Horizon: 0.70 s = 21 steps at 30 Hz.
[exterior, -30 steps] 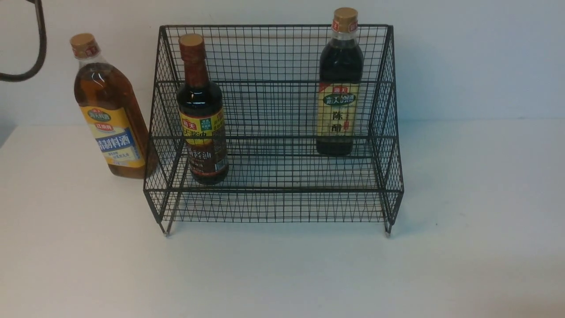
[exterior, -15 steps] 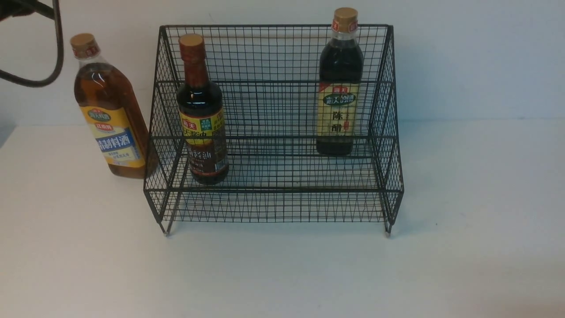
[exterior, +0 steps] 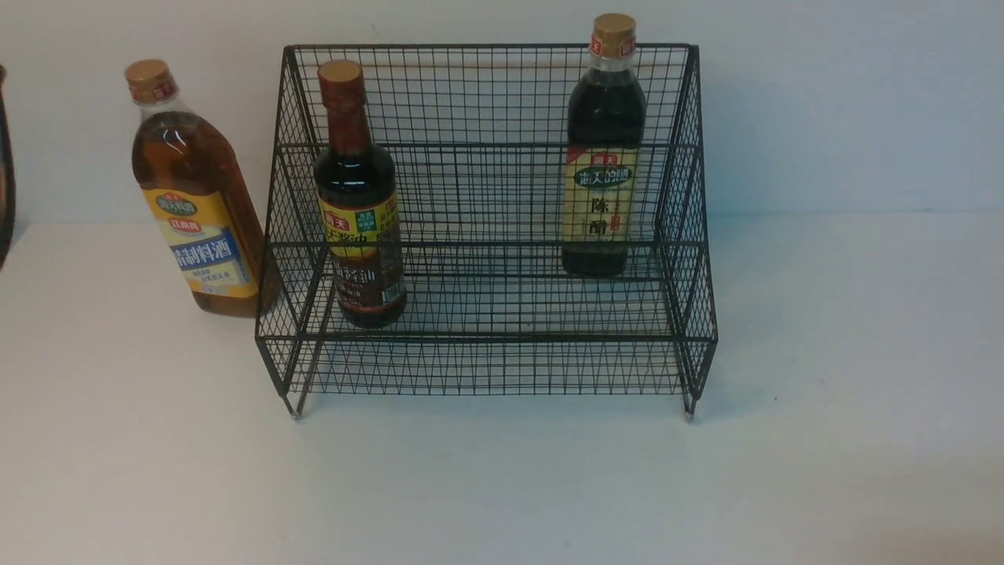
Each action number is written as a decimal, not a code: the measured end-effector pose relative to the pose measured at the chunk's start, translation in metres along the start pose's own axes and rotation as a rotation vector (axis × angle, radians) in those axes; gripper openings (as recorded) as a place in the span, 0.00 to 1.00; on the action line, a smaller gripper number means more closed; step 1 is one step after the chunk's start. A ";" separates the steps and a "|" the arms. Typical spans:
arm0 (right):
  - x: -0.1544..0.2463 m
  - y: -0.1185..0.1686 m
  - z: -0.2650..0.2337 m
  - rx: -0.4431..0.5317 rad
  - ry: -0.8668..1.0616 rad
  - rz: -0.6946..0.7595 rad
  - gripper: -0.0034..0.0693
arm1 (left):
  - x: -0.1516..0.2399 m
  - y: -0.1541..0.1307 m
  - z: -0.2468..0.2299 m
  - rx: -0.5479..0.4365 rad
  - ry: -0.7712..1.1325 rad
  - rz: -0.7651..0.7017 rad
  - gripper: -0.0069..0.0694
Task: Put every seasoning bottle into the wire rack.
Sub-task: Use the left arm to grab the condiment bottle closest to it
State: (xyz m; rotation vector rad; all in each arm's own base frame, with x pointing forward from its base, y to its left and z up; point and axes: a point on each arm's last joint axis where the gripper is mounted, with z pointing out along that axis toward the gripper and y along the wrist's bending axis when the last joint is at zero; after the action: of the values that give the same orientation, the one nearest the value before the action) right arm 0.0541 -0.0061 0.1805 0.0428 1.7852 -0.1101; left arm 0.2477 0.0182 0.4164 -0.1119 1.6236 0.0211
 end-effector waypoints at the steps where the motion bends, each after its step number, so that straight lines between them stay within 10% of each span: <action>1: 0.000 0.000 0.000 0.000 0.000 0.000 0.03 | 0.000 0.000 -0.003 0.002 -0.011 -0.001 0.09; 12: 0.000 0.000 0.000 0.000 0.000 0.000 0.03 | 0.053 -0.006 -0.002 0.089 -0.125 -0.002 0.12; 21: 0.000 0.000 0.000 0.000 0.000 0.000 0.03 | 0.089 -0.006 0.030 0.097 -0.033 -0.010 0.46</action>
State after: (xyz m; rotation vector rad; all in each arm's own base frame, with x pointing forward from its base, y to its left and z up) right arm 0.0541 -0.0061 0.1805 0.0428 1.7852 -0.1101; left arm 0.2738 0.0094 0.3265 -0.0447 1.5886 -0.0629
